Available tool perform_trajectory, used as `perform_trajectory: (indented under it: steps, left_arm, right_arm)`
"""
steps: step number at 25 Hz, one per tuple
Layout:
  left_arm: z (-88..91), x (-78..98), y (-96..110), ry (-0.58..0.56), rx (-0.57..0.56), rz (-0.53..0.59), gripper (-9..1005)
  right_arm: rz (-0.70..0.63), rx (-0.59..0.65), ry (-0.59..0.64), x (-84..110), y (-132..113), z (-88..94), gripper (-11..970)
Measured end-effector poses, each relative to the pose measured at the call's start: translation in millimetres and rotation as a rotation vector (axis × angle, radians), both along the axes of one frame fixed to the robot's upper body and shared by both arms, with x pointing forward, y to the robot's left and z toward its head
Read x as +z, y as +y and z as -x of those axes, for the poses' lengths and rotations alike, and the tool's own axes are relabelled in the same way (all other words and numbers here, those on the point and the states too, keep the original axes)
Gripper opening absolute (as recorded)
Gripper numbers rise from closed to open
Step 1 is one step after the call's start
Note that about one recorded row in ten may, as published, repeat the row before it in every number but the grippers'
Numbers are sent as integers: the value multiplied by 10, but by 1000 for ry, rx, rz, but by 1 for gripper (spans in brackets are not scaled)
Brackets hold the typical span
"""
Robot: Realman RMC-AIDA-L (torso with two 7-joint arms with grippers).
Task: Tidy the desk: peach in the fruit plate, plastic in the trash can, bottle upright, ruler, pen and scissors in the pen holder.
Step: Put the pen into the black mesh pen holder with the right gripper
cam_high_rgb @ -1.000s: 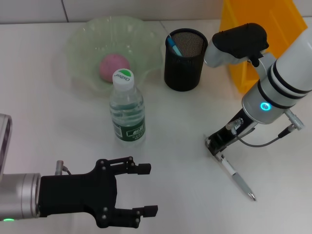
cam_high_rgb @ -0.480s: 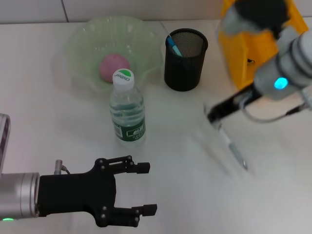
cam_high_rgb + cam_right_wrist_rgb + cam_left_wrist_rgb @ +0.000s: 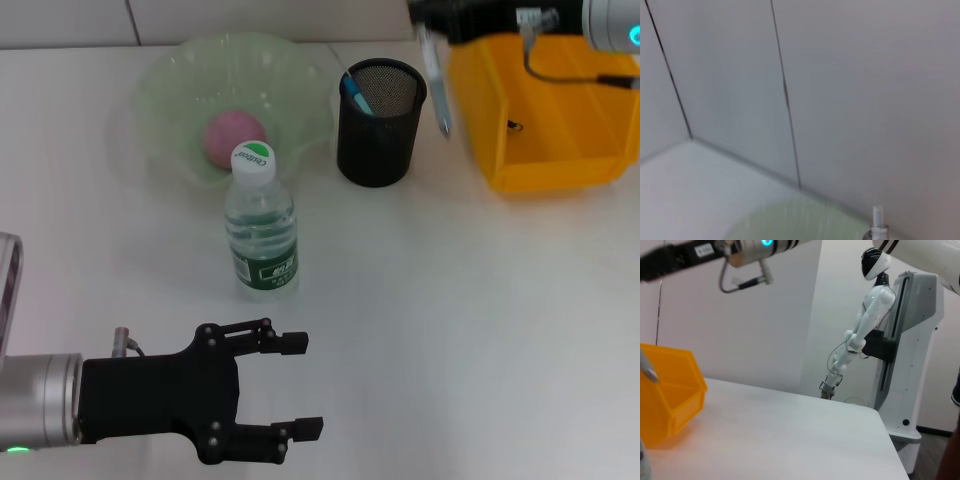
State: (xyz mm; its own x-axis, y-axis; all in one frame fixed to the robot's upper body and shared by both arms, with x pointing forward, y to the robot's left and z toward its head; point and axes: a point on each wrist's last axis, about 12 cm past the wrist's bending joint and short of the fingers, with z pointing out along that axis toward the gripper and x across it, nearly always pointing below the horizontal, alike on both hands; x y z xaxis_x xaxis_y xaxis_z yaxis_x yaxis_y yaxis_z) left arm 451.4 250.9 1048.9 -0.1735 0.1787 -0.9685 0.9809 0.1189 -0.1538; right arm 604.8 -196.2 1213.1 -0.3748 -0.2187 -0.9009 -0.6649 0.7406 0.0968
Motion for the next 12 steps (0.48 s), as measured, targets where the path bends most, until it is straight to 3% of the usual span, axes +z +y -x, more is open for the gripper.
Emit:
perform_trajectory:
  steps: [12]
  left_arm:
    - [-4,7,1,-7,0,3,811]
  right_arm:
    - [-258,-45,-330,-462,-47,-342,122]
